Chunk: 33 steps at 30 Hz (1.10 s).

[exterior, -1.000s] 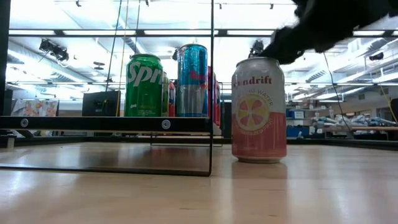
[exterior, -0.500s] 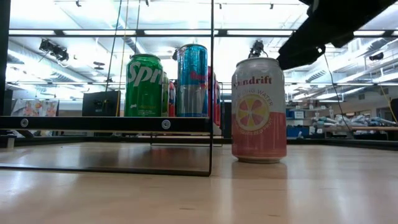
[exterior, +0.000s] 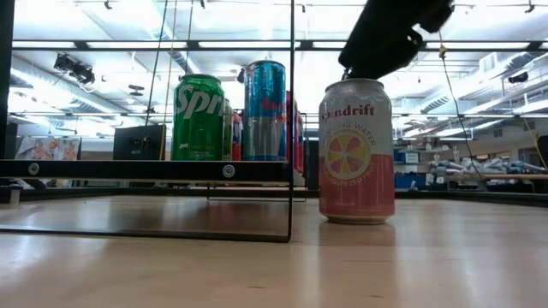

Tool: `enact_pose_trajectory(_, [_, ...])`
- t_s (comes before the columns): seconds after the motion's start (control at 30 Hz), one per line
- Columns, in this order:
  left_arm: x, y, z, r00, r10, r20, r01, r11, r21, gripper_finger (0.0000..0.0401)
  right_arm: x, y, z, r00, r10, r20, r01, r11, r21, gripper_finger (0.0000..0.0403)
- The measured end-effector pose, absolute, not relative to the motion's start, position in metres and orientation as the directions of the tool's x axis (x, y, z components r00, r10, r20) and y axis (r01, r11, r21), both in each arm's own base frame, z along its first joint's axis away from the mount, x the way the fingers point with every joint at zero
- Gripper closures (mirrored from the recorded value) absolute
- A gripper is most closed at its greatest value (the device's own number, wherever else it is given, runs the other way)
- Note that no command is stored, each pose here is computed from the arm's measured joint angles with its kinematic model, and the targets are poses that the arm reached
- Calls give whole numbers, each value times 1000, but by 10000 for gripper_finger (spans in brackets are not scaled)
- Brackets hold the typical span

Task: Place canned beverage on shelf
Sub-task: Put the orange white soda can on the shelf

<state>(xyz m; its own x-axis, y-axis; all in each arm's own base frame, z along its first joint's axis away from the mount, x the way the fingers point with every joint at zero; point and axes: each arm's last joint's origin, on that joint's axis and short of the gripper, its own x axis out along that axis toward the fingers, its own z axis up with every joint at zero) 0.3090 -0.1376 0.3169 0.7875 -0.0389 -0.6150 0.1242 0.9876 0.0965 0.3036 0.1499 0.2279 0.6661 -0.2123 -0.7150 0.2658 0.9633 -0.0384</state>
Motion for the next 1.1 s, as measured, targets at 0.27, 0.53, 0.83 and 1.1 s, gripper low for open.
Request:
enact_pose_trajectory(0.27, [299,-144,310,732,-34,-681,151,982,114,67,330,140,233,498,-274,-823,314,941,-123,8])
enact_pose_trajectory(0.53, [294,-148,307,701,-32,-712,158,981,112,67,346,119,224,379,-121,-917,254,967,-22,8])
enact_pose_trajectory(0.83, [287,-148,303,637,-46,-769,163,984,76,67,352,108,215,327,-42,-944,106,994,-8,33])
enact_pose_trajectory(1.1, [278,-152,303,596,-77,-799,173,984,35,67,351,109,216,296,54,-954,-164,986,5,85])
